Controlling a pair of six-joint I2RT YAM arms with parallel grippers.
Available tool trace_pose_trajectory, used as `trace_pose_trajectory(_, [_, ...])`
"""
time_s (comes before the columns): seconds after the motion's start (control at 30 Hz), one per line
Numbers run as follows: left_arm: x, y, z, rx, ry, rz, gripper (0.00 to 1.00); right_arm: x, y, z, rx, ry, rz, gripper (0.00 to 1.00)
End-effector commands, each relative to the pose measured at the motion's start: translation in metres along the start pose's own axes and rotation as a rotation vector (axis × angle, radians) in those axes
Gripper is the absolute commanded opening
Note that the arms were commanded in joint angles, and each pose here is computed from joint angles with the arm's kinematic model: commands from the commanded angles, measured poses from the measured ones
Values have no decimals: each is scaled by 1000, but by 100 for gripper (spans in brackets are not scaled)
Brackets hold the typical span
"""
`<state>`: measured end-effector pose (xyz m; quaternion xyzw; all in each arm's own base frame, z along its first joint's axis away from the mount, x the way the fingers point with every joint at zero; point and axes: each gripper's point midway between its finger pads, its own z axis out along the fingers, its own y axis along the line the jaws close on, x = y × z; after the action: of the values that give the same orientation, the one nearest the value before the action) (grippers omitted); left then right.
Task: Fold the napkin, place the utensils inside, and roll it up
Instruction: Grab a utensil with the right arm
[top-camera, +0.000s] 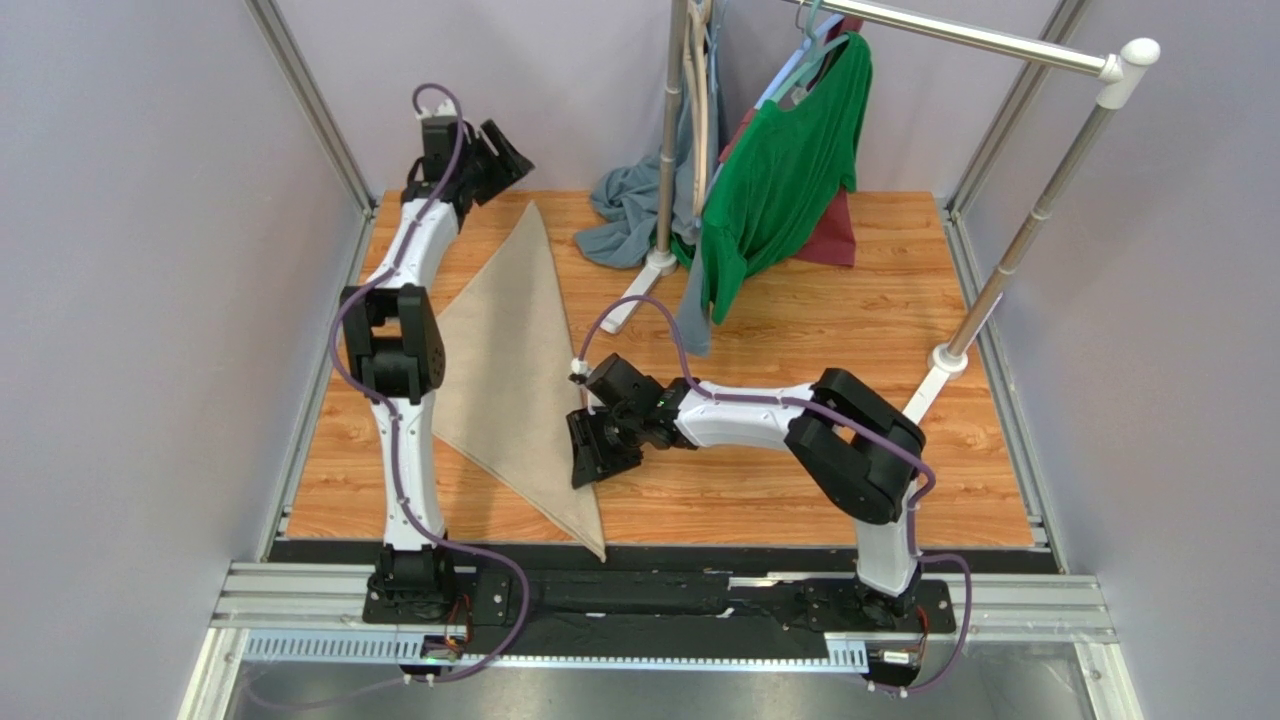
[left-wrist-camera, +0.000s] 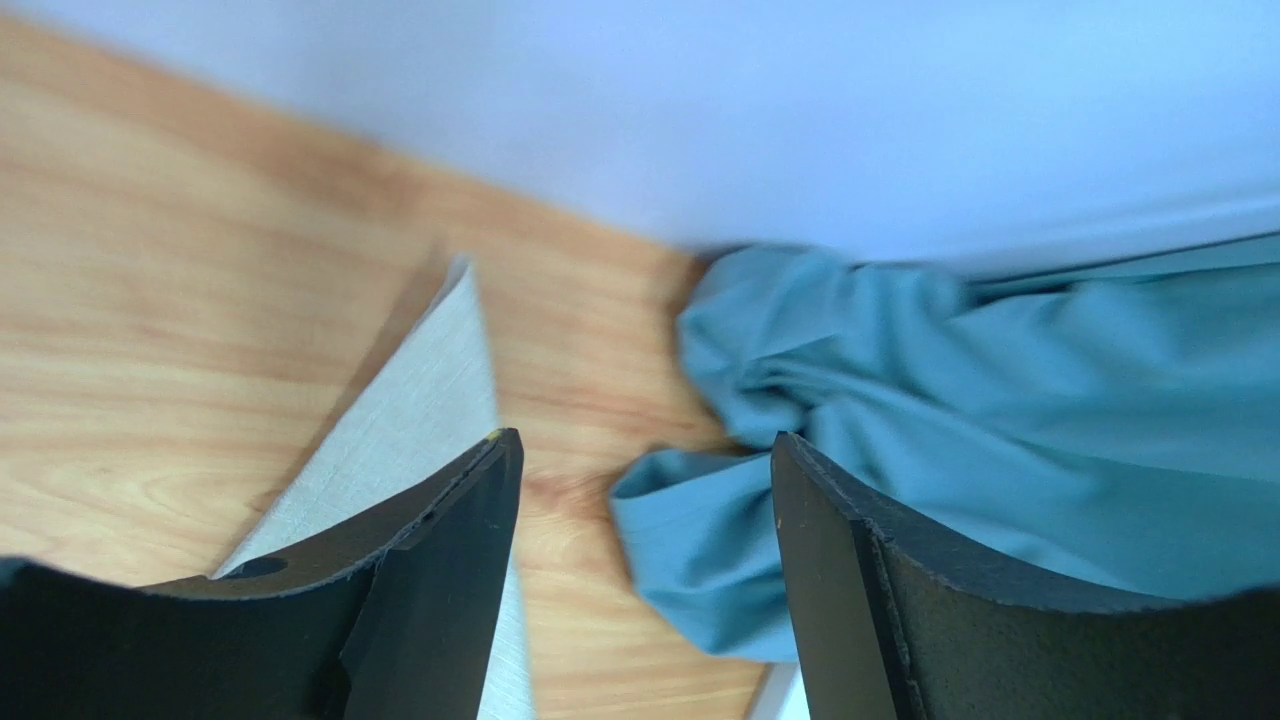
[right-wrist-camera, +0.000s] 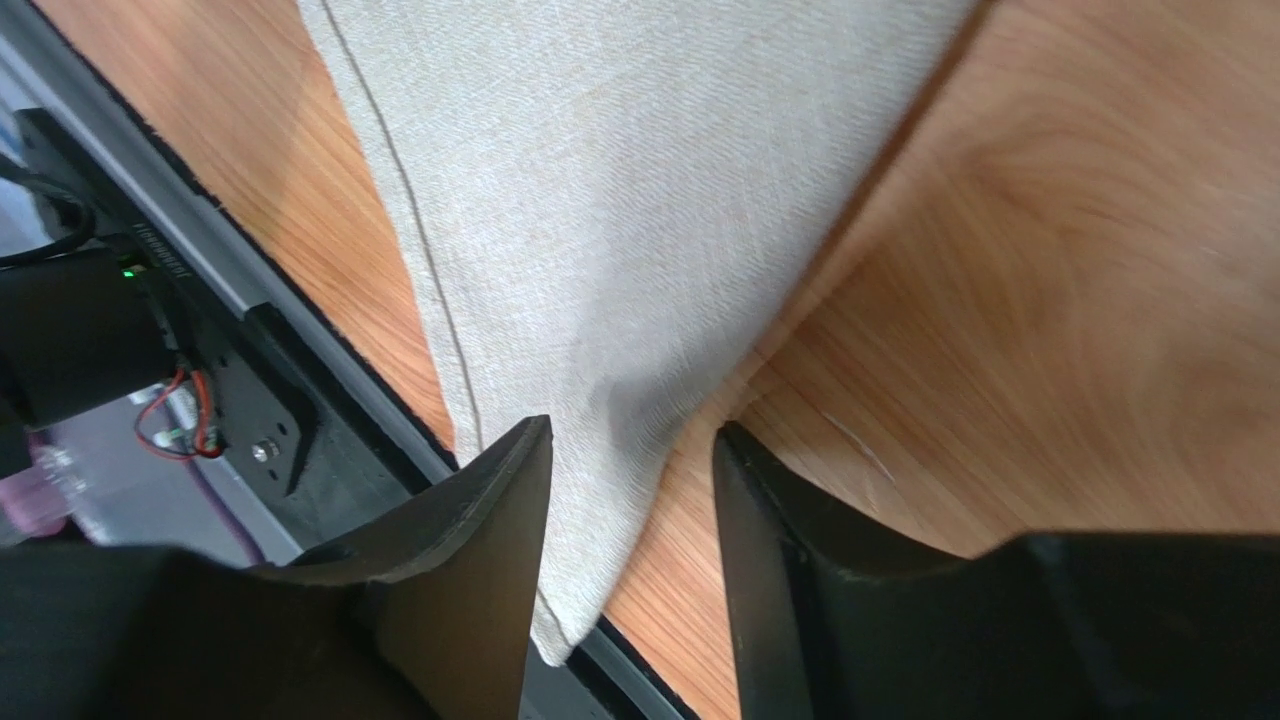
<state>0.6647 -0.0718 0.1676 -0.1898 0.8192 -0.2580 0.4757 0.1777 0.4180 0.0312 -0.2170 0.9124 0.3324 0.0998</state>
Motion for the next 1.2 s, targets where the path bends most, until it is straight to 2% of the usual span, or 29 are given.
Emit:
trace_pose_trajectory(0.0, [-75, -56, -75, 29, -161, 138, 72, -19, -3, -40, 95, -114, -102, 49])
trace_pose_trajectory(0.13, [-78, -61, -109, 2, -145, 186, 74, -13, -22, -82, 215, -175, -144, 50])
trace_pose_trajectory(0.2, [-81, -69, -133, 2, -152, 215, 75, -5, -55, -102, 371, -187, -148, 51])
trace_pose_trajectory(0.23, [-70, -61, -136, -18, -126, 213, 75, -6, -60, -120, 406, -216, -161, 52])
trace_pose_trajectory(0.27, [-65, -61, -143, -22, -110, 215, 75, -5, -85, -132, 510, -235, -144, 54])
trace_pose_trajectory(0.3, [-68, -68, -159, -14, -122, 219, 75, 4, -103, -145, 581, -213, -133, 54])
trace_pose_trajectory(0.37, [-46, -59, -167, -18, -68, 217, 76, 1, -131, -174, 693, -254, -100, 54])
trace_pose_trajectory(0.4, [-47, -65, -183, -6, -79, 224, 76, 12, -146, -181, 737, -228, -85, 54])
trace_pose_trajectory(0.43, [-30, -54, -185, -25, -42, 215, 75, 13, -156, -191, 775, -232, -78, 54])
trace_pose_trajectory(0.5, [-24, -56, -205, -22, -46, 232, 76, 14, -173, -211, 820, -250, -40, 54])
trace_pose_trajectory(0.63, [10, -38, -225, -46, 33, 267, 76, 6, -201, -241, 894, -277, 15, 53])
trace_pose_trajectory(0.73, [25, -38, -237, -28, 72, 264, 76, 7, -220, -250, 935, -232, 15, 50])
trace_pose_trajectory(0.83, [35, -62, -248, 95, 132, 256, 76, 8, -228, -249, 944, -169, 15, 45])
trace_pose_trajectory(1.17, [46, -71, -274, 149, 121, 257, 76, 21, -250, -225, 869, -8, 49, 44])
